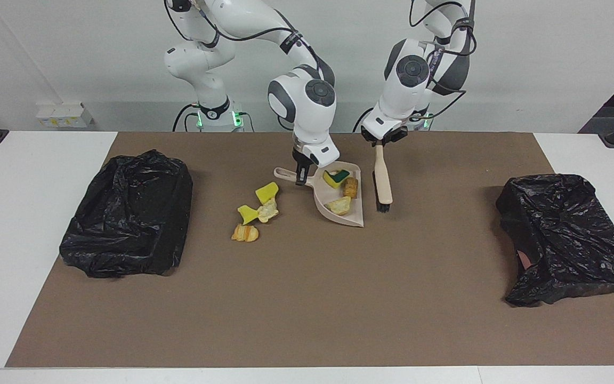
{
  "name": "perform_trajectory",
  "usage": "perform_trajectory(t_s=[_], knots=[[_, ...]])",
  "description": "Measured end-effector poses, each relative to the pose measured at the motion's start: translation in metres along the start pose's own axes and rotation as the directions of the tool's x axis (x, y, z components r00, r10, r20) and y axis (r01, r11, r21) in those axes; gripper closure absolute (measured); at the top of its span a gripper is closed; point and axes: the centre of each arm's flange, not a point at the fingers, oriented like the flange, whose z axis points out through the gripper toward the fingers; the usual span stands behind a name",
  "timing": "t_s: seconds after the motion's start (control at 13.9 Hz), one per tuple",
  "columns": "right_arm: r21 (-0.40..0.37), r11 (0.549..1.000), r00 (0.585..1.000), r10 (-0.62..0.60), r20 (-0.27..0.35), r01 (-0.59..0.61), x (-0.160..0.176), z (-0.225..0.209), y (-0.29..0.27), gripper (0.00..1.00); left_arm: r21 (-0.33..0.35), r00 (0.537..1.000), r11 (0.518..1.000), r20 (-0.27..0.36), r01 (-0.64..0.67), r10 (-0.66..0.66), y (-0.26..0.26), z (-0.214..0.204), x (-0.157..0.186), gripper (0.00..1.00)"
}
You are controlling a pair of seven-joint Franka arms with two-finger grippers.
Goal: Sweep and dump trash in bin
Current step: 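Tip the dustpan into the nearby bag while the left gripper drops the brush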
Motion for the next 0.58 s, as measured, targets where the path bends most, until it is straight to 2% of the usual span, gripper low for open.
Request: perform_trajectory(t_s=[0.36,0.5,0.58], knots=[[0.01,0.995,0.995,0.104,-0.006,-0.103,-0.167,-0.073,0.026,0.69,0.069,0.996,0.994,0.033,-0.08,0.078,0.054,0.049,-0.071,0.74],[0.017,0.993,0.993,0.113,-0.019,-0.113,-0.249,-0.075,0.043,0.69,0.073,0.995,0.993,0.051,-0.09,0.087,0.065,0.067,-0.095,0.74],[0.021,0.994,0.993,0.112,-0.023,-0.112,-0.29,-0.07,0.051,0.69,0.052,0.996,0.996,0.058,-0.075,0.072,0.067,0.076,-0.105,0.74]])
